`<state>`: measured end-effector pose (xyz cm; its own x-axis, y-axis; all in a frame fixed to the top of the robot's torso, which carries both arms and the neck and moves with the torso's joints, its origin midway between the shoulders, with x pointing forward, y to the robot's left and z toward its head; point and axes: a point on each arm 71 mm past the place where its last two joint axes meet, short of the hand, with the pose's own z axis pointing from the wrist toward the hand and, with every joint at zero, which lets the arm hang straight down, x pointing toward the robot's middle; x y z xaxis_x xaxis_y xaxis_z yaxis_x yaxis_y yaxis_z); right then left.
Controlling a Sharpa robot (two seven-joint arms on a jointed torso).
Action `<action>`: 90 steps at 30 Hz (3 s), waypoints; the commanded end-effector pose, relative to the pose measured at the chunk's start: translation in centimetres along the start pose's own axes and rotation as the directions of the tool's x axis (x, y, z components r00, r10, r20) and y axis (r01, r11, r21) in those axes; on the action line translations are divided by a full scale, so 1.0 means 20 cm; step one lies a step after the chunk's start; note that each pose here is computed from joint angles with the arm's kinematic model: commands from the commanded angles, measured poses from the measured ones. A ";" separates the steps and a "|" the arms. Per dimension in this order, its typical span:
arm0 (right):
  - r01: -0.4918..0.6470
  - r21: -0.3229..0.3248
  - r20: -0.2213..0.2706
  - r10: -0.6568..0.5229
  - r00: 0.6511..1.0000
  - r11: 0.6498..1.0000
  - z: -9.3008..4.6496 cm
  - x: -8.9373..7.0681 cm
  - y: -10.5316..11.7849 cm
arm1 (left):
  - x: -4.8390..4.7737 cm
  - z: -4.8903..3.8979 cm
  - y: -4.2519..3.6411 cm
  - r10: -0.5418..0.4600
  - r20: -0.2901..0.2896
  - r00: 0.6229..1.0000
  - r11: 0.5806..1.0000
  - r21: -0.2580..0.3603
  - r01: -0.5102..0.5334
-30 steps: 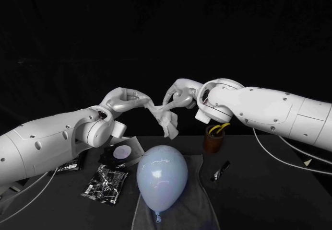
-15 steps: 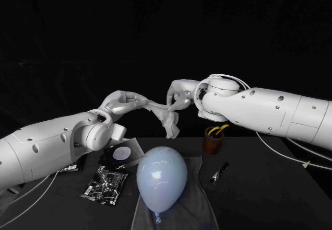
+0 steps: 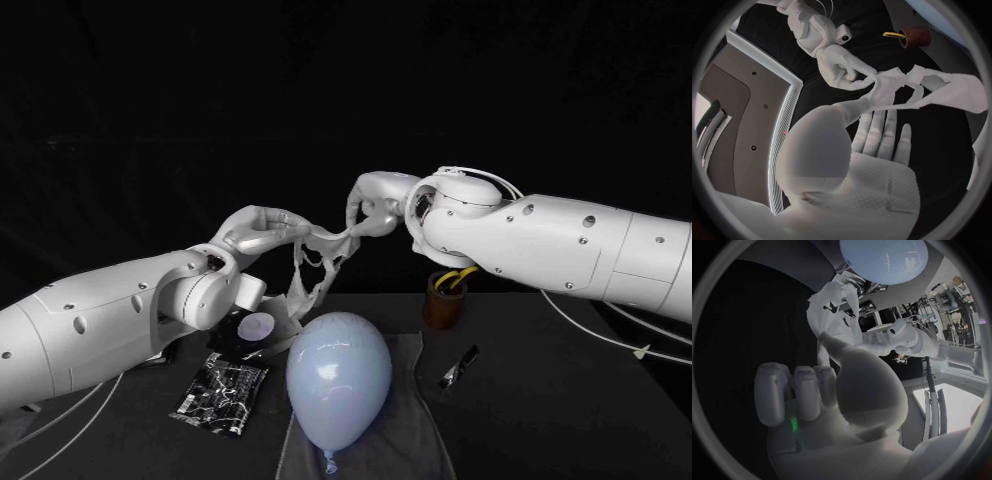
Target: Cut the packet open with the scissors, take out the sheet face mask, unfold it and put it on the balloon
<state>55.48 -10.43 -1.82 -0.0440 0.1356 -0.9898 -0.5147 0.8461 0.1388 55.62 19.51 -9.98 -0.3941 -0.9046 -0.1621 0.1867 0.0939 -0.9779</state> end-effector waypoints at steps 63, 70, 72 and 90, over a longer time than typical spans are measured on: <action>0.168 -0.053 0.266 -0.148 0.952 0.984 -0.17 -0.39 -0.01 | 0.081 0.054 -0.207 0.052 0.021 0.998 0.993 0.101 -0.054; 0.158 -0.042 0.246 -0.143 0.959 0.987 -0.16 -0.38 -0.02 | 0.082 0.038 -0.174 0.058 0.007 0.998 0.995 0.081 -0.058; 0.148 -0.046 0.256 -0.132 0.958 0.988 -0.17 -0.37 -0.02 | 0.098 0.030 -0.190 0.046 0.009 0.999 0.993 0.108 -0.047; 0.016 -0.066 0.275 0.003 0.961 0.998 -0.17 -0.20 -0.08 | 0.148 0.080 -0.114 0.110 -0.051 0.993 0.993 0.057 -0.107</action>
<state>53.59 -14.11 1.65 0.1731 0.2244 -0.9590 -0.5488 0.8305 0.0953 55.53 16.65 -7.98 -0.3781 -0.8897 -0.2560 0.2745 0.1563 -0.9488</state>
